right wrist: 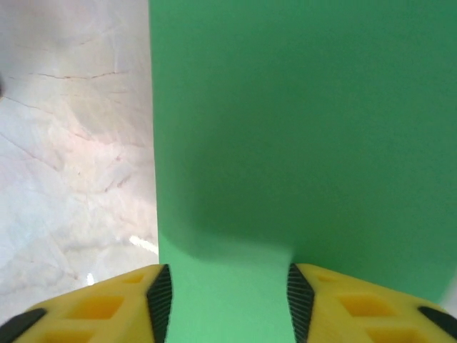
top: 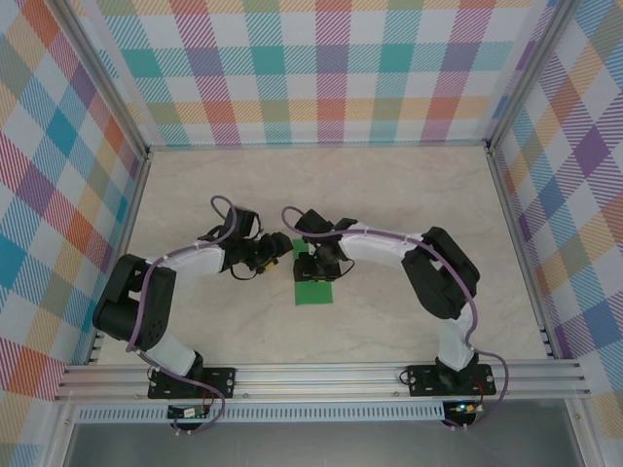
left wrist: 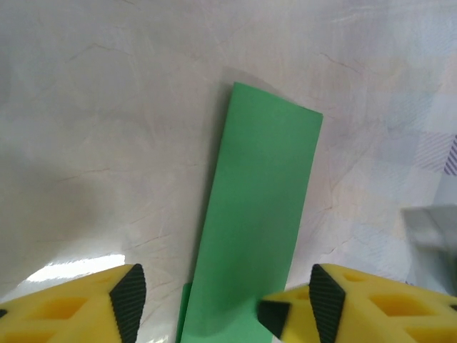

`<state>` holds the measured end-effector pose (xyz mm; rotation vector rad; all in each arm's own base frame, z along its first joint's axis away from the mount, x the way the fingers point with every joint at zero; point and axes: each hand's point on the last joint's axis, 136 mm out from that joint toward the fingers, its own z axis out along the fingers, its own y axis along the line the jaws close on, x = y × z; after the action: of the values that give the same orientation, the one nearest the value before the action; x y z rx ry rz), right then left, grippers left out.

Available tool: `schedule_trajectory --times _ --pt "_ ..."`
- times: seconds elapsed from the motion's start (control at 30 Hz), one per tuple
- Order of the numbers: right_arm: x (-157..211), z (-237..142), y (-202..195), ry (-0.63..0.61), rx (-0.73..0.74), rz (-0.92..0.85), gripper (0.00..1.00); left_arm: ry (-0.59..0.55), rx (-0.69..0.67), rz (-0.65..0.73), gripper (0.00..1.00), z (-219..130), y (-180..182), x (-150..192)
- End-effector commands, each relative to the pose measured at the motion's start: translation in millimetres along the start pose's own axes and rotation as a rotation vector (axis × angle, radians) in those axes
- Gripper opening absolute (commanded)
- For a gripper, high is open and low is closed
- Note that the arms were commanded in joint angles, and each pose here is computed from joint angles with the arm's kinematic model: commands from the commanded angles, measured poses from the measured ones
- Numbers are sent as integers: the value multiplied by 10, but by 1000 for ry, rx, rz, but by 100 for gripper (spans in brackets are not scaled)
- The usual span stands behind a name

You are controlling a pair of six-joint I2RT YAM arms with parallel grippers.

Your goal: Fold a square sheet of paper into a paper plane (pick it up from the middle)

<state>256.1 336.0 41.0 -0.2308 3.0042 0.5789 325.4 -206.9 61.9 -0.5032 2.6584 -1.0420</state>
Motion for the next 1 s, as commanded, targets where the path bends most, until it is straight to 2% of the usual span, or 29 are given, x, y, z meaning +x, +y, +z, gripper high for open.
schedule_trajectory --times 0.0,0.17,0.3,0.63,0.97 --pt "-131 -443 33 -137 -66 68 56 23 96 24 57 68 -296 -6" --pt "22 -565 -285 -179 -88 220 61 81 118 64 40 255 -486 158" --pt "153 -554 -385 -164 -138 296 62 118 99 71 29 407 -480 243" --pt "345 -290 -397 -74 -216 361 56 102 -12 37 26 572 -164 234" --pt "359 -152 -393 -33 -214 357 51 100 -7 40 26 554 -192 227"
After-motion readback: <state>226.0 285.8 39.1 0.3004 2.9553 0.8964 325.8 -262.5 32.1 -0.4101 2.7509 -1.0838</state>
